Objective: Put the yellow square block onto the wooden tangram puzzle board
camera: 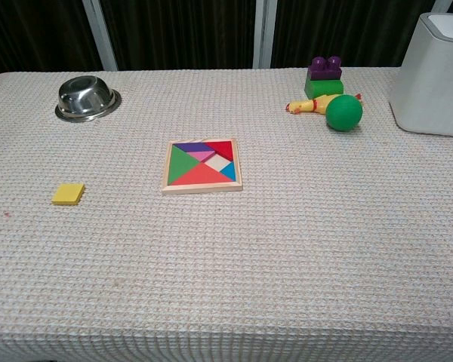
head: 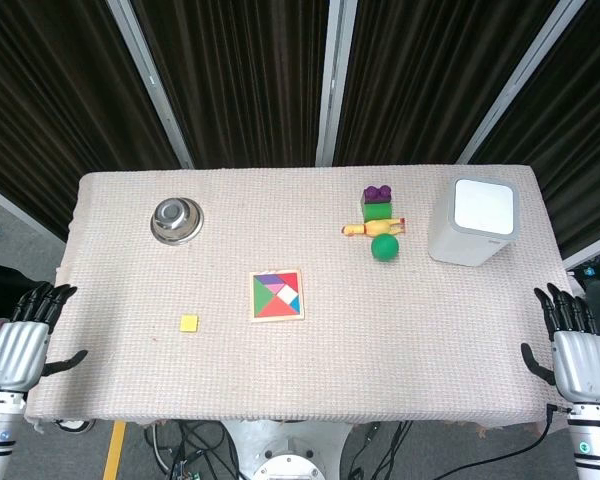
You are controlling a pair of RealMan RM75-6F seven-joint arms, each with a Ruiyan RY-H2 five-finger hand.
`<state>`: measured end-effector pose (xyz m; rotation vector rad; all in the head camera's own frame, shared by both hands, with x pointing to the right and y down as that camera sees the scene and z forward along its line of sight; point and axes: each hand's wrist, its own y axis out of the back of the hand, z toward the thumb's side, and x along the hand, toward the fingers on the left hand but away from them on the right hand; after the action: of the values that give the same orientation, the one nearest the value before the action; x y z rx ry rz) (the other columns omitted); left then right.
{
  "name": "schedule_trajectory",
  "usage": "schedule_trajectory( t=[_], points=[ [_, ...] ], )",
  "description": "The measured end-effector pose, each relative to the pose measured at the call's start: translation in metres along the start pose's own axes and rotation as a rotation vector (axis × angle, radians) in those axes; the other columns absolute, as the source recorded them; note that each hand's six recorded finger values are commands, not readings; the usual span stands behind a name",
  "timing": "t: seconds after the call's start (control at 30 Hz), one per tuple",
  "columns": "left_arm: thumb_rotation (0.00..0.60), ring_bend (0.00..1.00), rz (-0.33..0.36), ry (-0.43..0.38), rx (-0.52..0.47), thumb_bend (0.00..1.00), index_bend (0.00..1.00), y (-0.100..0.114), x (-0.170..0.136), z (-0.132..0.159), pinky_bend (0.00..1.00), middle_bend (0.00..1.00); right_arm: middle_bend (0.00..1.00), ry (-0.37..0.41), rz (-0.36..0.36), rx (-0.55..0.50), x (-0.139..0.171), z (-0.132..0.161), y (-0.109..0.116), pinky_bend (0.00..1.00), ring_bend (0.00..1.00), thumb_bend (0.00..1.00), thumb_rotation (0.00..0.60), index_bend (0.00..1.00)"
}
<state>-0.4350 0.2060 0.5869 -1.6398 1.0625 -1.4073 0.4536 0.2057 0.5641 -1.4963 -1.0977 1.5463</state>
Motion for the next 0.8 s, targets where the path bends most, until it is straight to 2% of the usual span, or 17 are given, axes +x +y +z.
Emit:
schedule_trajectory(
  t=[0.43,0.63,0.8],
  points=[
    [0.6,0.0,-0.008,-0.031,0.002,0.11,0.12,-0.002,0.002,0.009,0.09,0.12,0.0,-0.002,-0.012,-0.009,-0.001,-0.001,0.003,0.0,0.0,0.27,0.6,0.0],
    [0.6,0.0,-0.028,-0.058,-0.008,0.11,0.13,-0.007,0.003,0.019,0.09,0.12,0.0,-0.001,-0.007,-0.002,0.002,-0.002,0.004,0.0,0.0,0.27,0.6,0.0],
    [0.6,0.0,-0.071,-0.081,-0.017,0.11,0.13,-0.02,0.008,0.028,0.09,0.12,0.0,-0.009,-0.016,-0.002,0.001,-0.006,0.008,0.0,0.0,0.27,0.6,0.0]
  ],
)
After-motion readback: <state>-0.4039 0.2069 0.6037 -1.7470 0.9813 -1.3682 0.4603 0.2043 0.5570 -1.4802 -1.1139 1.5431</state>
